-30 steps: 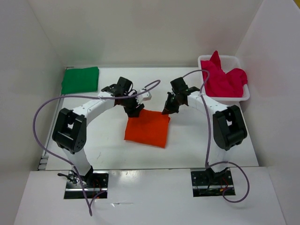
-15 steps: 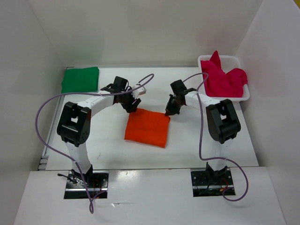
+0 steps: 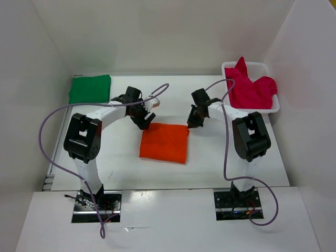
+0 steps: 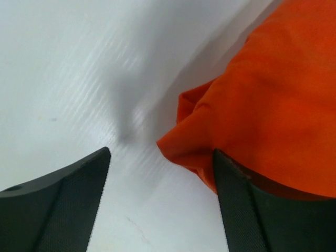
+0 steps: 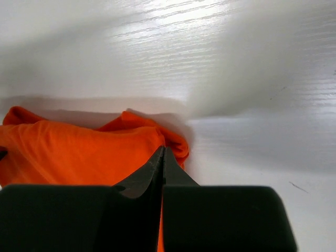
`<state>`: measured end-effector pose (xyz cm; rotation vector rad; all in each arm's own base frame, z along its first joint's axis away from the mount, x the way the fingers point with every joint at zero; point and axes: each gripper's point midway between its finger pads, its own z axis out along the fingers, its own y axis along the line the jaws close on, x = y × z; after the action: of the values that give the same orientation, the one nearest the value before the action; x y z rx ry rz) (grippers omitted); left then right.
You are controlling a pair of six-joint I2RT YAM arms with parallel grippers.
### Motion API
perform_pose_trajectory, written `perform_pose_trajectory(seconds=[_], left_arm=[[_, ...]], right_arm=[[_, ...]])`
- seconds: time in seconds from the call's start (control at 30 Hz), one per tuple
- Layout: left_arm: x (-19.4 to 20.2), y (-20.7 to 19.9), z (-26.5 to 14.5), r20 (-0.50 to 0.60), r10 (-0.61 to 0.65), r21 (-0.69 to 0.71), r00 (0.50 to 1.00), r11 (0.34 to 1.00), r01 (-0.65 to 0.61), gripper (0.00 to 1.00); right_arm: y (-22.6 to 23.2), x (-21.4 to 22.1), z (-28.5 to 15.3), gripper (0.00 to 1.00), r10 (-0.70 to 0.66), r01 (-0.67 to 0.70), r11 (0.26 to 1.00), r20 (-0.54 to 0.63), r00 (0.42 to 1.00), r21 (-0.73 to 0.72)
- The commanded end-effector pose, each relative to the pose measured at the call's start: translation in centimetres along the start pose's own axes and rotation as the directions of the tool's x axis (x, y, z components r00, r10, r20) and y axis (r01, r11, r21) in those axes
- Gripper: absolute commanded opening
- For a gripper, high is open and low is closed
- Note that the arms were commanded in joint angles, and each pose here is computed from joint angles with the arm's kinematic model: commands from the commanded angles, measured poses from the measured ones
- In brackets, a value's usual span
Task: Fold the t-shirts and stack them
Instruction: Fold the long partially folded tshirt into a neat square, then put the neatly folded tshirt into the corner of the board with the left arm
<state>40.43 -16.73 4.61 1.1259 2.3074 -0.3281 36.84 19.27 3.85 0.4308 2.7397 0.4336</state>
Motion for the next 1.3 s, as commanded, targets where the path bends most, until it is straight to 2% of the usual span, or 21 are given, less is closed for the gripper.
perform_pose_trajectory(seconds=[0.0,0.03,0.07,0.17,0.3,0.33,0.43,0.63,0.9,1.03,1.07,1.17,1.2,1.27], left_arm=[[-3.8,0.7,-5.9,0.074,-0.077,-0.022,0.994,0.997,0.079,0.87],[-4.9,0.4,-7.7,0.105,-0.075,-0.026,0.992,0.997,0.078,0.95],[-4.5,0.3,-8.7,0.092,-0.1,-0.024,0.991,0.994,0.102,1.0],[-3.6,-1.8,-10.5,0.059,-0.142,0.03,0.988,0.99,0.14,1.0],[0.6,-6.2,-9.2,-0.062,-0.253,0.187,0.966,0.947,0.26,1.0],[2.4,-7.7,-8.4,-0.11,-0.291,0.242,0.95,0.92,0.309,1.0],[4.3,-9.9,-6.8,-0.175,-0.344,0.325,0.923,0.865,0.384,1.0],[4.4,-10.0,-4.5,-0.184,-0.422,0.383,0.888,0.801,0.46,1.0],[7.4,-12.5,-1.3,-0.348,-0.471,0.471,0.81,0.659,0.586,1.0],[7.8,-12.3,-0.5,-0.364,-0.477,0.458,0.8,0.656,0.6,1.0],[7.9,-12.3,-0.2,-0.363,-0.477,0.458,0.801,0.657,0.599,0.98],[8.2,-12.1,0.5,-0.369,-0.493,0.461,0.788,0.639,0.616,0.83],[8.0,-12.0,0.7,-0.368,-0.495,0.472,0.787,0.63,0.617,0.73],[7.7,-11.9,0.9,-0.365,-0.496,0.479,0.788,0.625,0.616,0.64]], right_arm=[[2.5,-3.8,-4.9,0.0,-0.027,0.036,0.997,0.142,0.989,-0.061],[2.8,-4.3,-5.9,0.0,-0.026,0.039,0.997,0.172,0.985,-0.07],[3.0,-4.5,-6.7,0.01,-0.035,0.049,0.996,0.18,0.983,-0.074],[3.4,-4.7,-9.0,0.05,-0.033,0.057,0.993,0.218,0.975,-0.103],[3.1,-3.3,-10.8,0.09,-0.024,0.053,0.99,0.215,0.976,-0.133],[3.0,-3.2,-11.1,0.09,-0.014,0.046,0.989,0.219,0.976,-0.139],[2.6,-2.5,-12.3,0.1,-0.004,0.04,0.988,0.229,0.973,-0.15],[2.1,-1.1,-13.6,0.1,0.021,0.017,0.986,0.226,0.974,-0.165],[1.5,-0.7,-15.3,0.12,0.051,-0.011,0.987,0.246,0.968,-0.162],[2.1,-1.4,-16.5,0.12,0.064,-0.015,0.984,0.273,0.96,-0.177],[2.2,-1.4,-16.8,0.12,0.065,-0.013,0.983,0.279,0.958,-0.183],[2.4,-1.8,-17.3,0.12,0.076,-0.022,0.982,0.291,0.954,-0.187],[2.2,-1.6,-17.2,0.12,0.075,-0.024,0.983,0.284,0.956,-0.18],[2.1,-1.7,-17.2,0.12,0.076,-0.026,0.984,0.29,0.954,-0.173]])
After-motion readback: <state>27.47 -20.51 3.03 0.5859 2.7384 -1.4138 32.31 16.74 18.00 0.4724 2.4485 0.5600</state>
